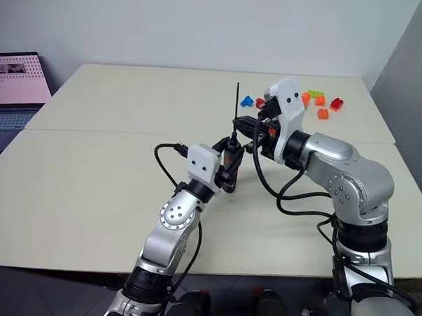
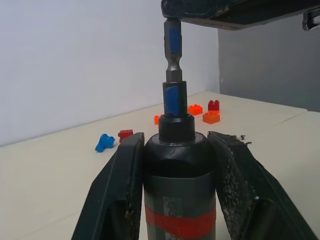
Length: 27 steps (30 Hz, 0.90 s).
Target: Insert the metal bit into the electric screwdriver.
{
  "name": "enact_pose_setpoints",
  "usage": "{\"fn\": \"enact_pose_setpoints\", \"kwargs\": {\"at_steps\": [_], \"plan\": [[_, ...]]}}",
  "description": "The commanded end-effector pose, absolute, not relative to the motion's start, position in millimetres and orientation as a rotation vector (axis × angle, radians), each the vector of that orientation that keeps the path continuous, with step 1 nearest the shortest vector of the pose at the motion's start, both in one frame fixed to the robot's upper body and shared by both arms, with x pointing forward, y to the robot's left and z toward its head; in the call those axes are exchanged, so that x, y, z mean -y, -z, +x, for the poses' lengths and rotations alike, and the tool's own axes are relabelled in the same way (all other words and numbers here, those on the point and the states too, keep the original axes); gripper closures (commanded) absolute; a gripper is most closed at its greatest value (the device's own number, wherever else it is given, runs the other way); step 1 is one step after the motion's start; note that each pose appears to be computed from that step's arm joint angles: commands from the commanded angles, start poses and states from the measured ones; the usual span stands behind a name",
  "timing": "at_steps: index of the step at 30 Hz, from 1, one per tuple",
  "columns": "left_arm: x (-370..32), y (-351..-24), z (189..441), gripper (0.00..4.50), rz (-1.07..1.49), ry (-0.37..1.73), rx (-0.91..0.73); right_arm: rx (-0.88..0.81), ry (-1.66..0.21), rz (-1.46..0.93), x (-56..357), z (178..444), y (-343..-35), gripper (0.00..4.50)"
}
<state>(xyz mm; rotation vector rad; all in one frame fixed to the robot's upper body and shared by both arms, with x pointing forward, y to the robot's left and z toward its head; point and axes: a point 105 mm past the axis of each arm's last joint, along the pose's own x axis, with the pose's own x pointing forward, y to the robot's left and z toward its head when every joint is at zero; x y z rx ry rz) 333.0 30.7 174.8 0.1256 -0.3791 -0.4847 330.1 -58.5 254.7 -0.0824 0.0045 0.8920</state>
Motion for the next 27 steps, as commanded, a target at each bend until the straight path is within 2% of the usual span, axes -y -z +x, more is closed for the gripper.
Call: {"fn": "enact_pose_setpoints", "kwargs": {"at_steps": [1, 16, 27], "plan": [[-35.8, -180.8, 330.3, 2.86, 0.131, 0.451, 0.409, -0.132, -0.833, -0.090, 60.1, 337.0, -227.2, 4.50], [-35.9, -180.8, 330.3, 2.86, 0.134, 0.445, 0.412, -0.177, -0.782, -0.073, 59.4, 335.8, -211.5, 4.50], [-37.0, -181.2, 329.8, 2.86, 0.136, 0.434, 0.416, -0.156, -0.757, -0.069, 65.9, 339.2, -218.9, 4.50]]}}
